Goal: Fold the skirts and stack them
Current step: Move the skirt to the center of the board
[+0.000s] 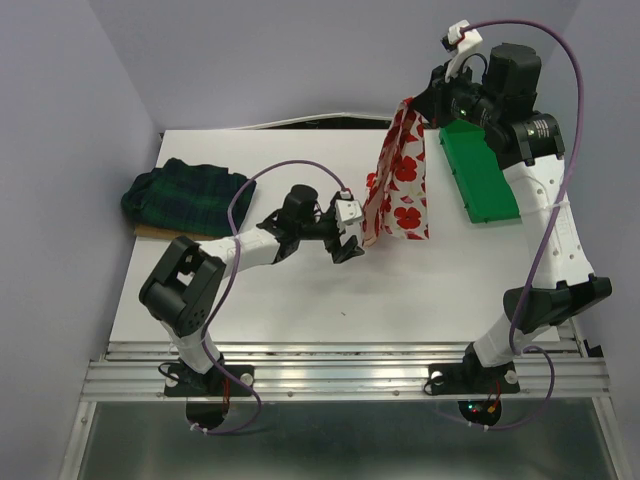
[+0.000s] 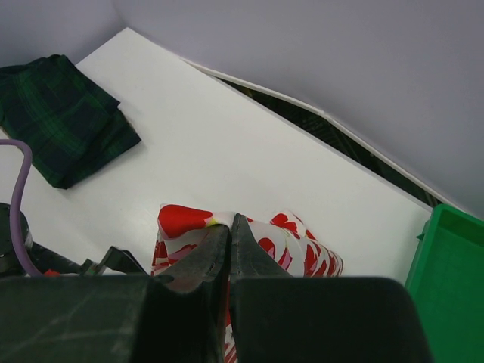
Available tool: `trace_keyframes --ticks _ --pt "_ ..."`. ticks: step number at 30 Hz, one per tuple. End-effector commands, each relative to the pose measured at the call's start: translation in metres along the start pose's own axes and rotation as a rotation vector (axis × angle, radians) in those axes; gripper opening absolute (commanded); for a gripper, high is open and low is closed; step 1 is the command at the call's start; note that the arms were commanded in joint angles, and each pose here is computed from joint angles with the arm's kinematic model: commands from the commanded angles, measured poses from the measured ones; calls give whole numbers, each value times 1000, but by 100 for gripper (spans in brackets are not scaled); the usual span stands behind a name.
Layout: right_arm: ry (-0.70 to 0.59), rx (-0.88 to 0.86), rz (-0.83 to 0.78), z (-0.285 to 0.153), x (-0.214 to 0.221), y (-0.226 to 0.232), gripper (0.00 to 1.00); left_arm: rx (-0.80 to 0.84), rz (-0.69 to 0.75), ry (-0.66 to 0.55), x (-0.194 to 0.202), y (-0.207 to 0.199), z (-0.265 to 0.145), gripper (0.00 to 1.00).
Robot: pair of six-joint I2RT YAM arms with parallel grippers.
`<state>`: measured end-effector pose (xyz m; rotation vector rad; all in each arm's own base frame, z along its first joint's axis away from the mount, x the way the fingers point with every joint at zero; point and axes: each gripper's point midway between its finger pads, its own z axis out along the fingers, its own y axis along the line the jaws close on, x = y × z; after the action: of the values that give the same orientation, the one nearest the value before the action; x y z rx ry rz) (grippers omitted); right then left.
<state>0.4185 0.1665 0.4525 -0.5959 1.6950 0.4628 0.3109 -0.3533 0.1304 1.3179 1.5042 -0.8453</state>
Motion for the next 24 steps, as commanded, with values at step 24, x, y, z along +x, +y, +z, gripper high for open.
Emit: trace_keyframes --ticks 24 --pt "-126 46 -5 -15 -37 -3 1 -657 -106 -66 -43 66 -13 75"
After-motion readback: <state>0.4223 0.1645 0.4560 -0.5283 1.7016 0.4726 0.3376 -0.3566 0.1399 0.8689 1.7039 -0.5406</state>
